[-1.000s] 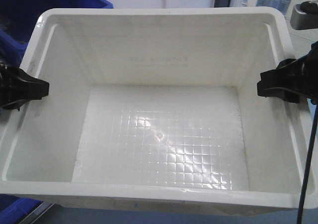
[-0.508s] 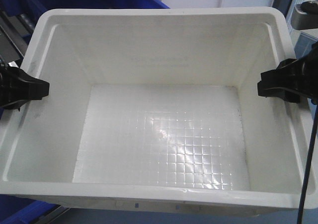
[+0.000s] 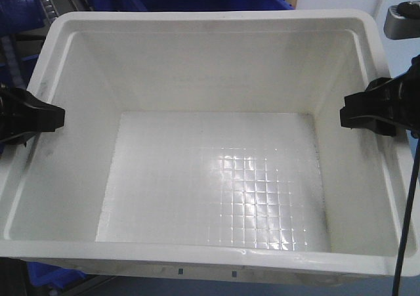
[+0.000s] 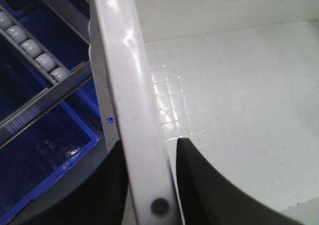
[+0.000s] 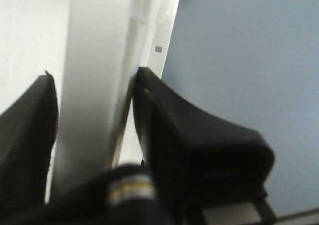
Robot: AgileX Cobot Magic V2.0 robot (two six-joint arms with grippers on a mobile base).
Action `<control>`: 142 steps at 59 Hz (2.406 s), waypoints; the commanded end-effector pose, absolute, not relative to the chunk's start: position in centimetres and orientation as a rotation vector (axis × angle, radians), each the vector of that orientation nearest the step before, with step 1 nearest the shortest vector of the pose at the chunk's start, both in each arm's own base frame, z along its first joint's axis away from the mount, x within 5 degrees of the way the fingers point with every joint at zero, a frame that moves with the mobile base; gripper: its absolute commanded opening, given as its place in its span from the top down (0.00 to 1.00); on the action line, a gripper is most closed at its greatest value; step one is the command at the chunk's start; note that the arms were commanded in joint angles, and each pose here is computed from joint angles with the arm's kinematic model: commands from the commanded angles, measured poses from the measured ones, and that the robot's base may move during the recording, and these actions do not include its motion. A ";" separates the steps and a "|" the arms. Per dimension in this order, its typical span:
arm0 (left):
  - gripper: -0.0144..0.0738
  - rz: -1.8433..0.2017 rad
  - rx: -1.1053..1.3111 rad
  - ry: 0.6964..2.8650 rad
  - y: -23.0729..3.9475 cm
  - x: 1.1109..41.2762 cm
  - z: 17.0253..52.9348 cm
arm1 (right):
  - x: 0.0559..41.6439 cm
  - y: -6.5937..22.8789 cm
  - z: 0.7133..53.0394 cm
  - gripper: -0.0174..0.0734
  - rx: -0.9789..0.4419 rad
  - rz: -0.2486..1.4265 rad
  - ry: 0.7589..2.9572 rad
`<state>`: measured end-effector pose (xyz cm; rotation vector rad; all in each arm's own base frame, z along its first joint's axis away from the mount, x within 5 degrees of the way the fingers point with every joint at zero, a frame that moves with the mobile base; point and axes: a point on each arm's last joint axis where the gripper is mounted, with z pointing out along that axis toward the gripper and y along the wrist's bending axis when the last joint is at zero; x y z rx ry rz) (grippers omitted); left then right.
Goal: Move bin from left to right shelf
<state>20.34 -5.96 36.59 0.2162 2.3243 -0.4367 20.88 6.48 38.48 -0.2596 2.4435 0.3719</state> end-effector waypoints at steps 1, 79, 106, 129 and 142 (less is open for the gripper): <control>0.84 -0.479 0.185 2.156 -6.1 20.2 39.1 | 20.5 6.6 41.3 0.81 -0.286 0.404 2.253; 0.84 -0.479 0.185 2.156 -6.1 20.2 39.1 | 20.4 6.6 41.3 0.81 -0.286 0.404 2.254; 0.84 -0.479 0.185 2.156 -6.1 20.2 39.1 | 20.4 6.6 41.3 0.81 -0.286 0.404 2.254; 0.84 -0.479 0.185 2.156 -6.1 20.2 39.1 | 20.4 6.6 41.3 0.81 -0.286 0.404 2.254; 0.84 -0.479 0.185 2.156 -6.1 20.2 39.1 | 20.4 6.6 41.3 0.81 -0.286 0.404 2.254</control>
